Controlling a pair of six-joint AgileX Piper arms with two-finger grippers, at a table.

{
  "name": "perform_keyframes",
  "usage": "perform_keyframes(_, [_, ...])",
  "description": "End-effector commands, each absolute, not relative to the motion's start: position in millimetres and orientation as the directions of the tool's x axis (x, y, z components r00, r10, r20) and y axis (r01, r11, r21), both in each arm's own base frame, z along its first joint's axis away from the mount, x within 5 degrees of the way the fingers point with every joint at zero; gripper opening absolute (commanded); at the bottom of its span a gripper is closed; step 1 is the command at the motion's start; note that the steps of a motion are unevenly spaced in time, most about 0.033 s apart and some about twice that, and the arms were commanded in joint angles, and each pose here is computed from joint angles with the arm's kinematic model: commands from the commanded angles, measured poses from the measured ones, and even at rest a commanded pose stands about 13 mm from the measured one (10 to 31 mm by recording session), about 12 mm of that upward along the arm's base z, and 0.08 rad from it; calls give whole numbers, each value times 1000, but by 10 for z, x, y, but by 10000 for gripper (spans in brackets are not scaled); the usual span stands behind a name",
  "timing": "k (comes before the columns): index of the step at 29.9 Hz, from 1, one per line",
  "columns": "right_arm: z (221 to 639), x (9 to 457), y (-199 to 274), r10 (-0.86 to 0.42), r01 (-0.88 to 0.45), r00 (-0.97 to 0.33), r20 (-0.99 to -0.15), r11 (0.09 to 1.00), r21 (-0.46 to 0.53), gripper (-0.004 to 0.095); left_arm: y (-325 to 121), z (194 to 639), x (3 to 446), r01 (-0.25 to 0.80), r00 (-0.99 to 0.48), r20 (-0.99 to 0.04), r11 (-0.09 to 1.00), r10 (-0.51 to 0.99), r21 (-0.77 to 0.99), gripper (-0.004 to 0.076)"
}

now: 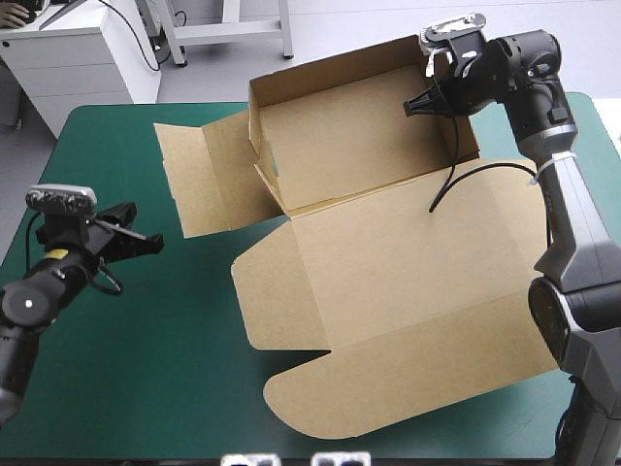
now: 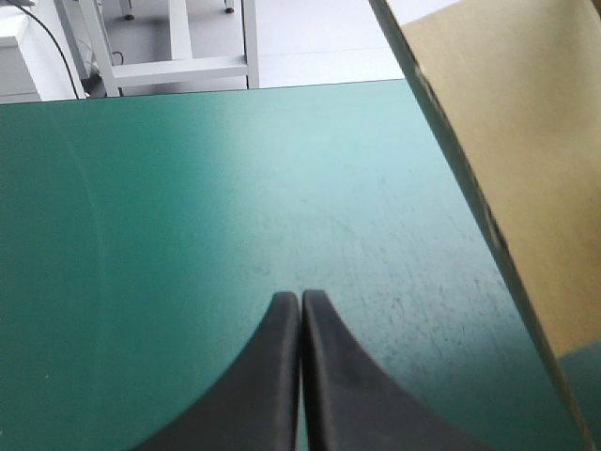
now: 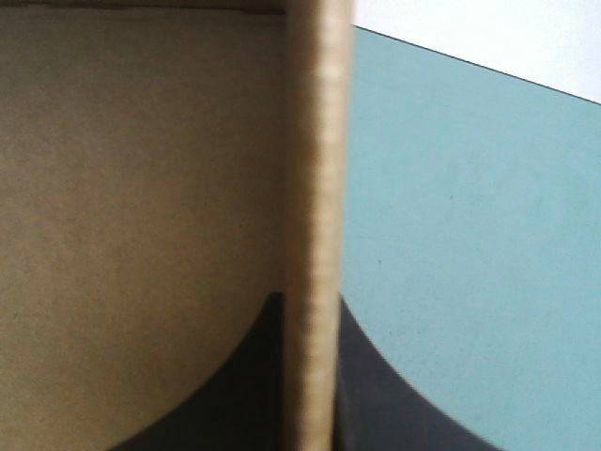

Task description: Fold the box

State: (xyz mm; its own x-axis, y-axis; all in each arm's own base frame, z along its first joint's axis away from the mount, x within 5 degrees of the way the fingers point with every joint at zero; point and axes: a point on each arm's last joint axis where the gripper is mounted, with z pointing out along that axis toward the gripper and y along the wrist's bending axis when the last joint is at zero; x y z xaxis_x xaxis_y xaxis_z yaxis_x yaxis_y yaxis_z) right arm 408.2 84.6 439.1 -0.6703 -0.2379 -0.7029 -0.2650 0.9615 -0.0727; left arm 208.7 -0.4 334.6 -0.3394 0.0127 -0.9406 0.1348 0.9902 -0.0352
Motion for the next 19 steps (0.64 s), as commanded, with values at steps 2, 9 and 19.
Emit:
perform_keyframes(2, [4839, 3752, 780, -213, -264, -585, -782, 962, -64, -18, 117, 3639, 2448, 107, -335, -939, 987, -78, -120, -8])
perform_keyframes(9, [4946, 3659, 722, -202, -235, -567, -798, 969, -78, -18, 627, 3558, 2684, -2, -438, -876, 974, -204, -226, -8])
perform_keyframes(19, [4951, 3643, 771, -176, -264, -569, -803, 964, -24, -18, 614, 3187, 3038, 206, -509, -783, 833, -357, -513, -9])
